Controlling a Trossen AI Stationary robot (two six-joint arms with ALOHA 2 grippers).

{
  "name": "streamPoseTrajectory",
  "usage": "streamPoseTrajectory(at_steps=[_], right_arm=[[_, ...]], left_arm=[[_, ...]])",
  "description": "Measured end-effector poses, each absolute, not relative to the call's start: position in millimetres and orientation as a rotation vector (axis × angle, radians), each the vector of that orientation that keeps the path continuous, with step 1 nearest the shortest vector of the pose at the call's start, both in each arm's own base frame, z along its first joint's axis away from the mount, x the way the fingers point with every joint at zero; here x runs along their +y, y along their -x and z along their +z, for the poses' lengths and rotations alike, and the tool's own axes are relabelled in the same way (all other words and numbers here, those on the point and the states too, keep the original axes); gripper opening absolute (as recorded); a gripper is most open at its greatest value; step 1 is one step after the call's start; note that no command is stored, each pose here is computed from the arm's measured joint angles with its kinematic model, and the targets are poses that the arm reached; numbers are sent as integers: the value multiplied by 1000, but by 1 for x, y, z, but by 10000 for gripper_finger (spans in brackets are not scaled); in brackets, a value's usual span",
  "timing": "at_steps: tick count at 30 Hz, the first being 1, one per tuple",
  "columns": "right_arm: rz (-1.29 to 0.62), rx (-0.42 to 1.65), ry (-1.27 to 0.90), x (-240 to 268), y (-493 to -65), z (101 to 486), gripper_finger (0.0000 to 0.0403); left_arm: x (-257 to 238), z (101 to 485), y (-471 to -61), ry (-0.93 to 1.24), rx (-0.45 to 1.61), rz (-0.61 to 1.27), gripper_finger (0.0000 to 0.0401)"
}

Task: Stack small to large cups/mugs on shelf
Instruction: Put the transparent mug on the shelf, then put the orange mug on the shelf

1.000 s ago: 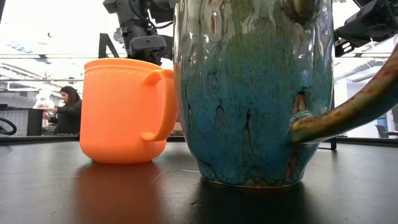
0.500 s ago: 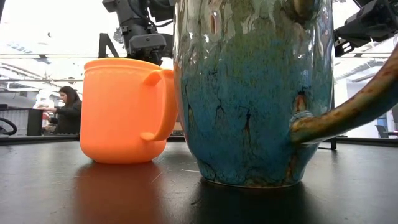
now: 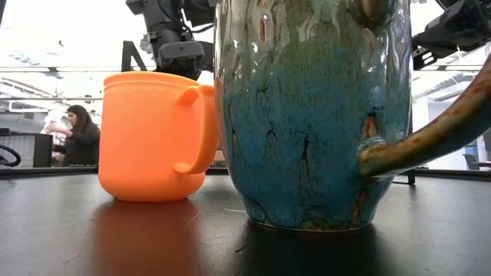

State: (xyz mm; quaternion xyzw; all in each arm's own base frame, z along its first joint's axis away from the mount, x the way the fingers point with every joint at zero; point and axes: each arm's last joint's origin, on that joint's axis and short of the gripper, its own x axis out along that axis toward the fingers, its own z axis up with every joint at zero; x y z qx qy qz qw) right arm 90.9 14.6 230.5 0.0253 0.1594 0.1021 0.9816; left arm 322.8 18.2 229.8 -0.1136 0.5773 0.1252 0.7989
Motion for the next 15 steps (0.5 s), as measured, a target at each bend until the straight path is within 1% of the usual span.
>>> streamPoseTrajectory(at_steps=[5,11,15], right_arm=[[205,321,-51,15,-91,231,0],[205,320,-51,15,-91,231,0],[205,320,-51,15,-91,231,0]], left_arm=[[18,252,-317,254,1214,257,204],[17,297,-319,237,1143,235,205],[17,321,-319,221,1111,200,204]])
